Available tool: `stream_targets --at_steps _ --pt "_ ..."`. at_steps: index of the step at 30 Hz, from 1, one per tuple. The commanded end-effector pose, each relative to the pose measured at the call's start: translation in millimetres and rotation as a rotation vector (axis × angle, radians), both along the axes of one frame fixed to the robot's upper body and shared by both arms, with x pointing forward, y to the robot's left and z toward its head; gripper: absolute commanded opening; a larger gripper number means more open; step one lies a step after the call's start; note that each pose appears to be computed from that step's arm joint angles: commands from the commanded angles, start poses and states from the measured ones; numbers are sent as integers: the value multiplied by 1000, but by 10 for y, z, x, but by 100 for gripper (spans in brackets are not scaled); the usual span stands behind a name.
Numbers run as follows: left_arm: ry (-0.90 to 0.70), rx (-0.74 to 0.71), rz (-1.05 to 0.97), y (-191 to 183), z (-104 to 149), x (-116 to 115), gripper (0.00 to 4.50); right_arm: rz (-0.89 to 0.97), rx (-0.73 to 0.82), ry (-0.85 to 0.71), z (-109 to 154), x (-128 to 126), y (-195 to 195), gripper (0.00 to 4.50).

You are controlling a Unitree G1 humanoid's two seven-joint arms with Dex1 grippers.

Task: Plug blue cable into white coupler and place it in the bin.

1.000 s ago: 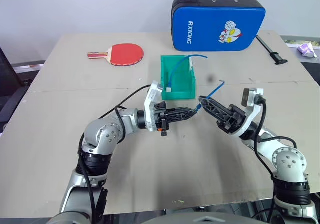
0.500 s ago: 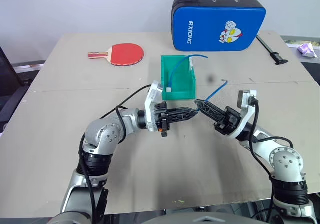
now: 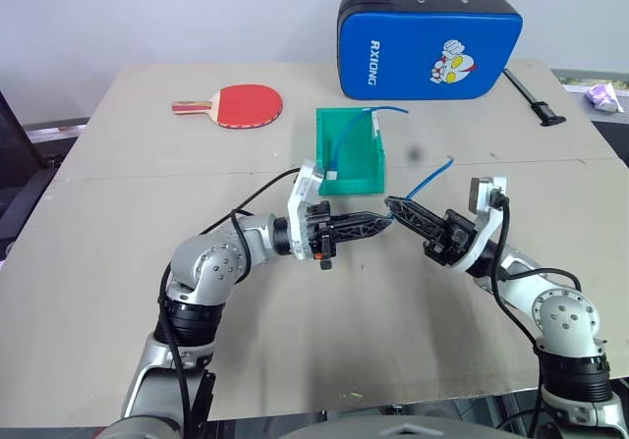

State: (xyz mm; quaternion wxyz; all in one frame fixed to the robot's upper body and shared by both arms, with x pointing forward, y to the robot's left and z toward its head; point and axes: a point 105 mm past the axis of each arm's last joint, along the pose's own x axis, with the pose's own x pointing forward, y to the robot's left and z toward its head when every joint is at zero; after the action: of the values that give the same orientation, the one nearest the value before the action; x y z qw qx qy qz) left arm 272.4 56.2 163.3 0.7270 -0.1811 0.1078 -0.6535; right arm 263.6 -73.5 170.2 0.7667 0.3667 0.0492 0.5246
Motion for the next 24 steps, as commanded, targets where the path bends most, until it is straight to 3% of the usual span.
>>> stream_targets --at_steps 1,4,7,10,16,19,21,24 --pt "-81 3 -9 13 100 -82 188 9 15 -43 98 -28 16 0" --pt "-106 11 83 49 106 -39 310 -24 5 -57 114 45 -73 0" --pt "-128 40 129 93 95 -204 443 -68 -21 -89 146 124 -221 0" --pt "-218 60 247 150 126 -385 447 -133 -23 -132 229 215 -366 0" --pt "-398 50 779 335 299 -319 447 -215 -23 -204 315 334 -446 0" --pt "-545 270 1143 854 211 -327 447 -194 -34 -227 322 328 -391 0" --pt "-531 397 1347 1180 56 -460 447 -167 -31 -258 368 297 -332 0" --pt "-462 527 1477 1382 -224 -665 447 -115 -75 -332 389 226 -216 0"
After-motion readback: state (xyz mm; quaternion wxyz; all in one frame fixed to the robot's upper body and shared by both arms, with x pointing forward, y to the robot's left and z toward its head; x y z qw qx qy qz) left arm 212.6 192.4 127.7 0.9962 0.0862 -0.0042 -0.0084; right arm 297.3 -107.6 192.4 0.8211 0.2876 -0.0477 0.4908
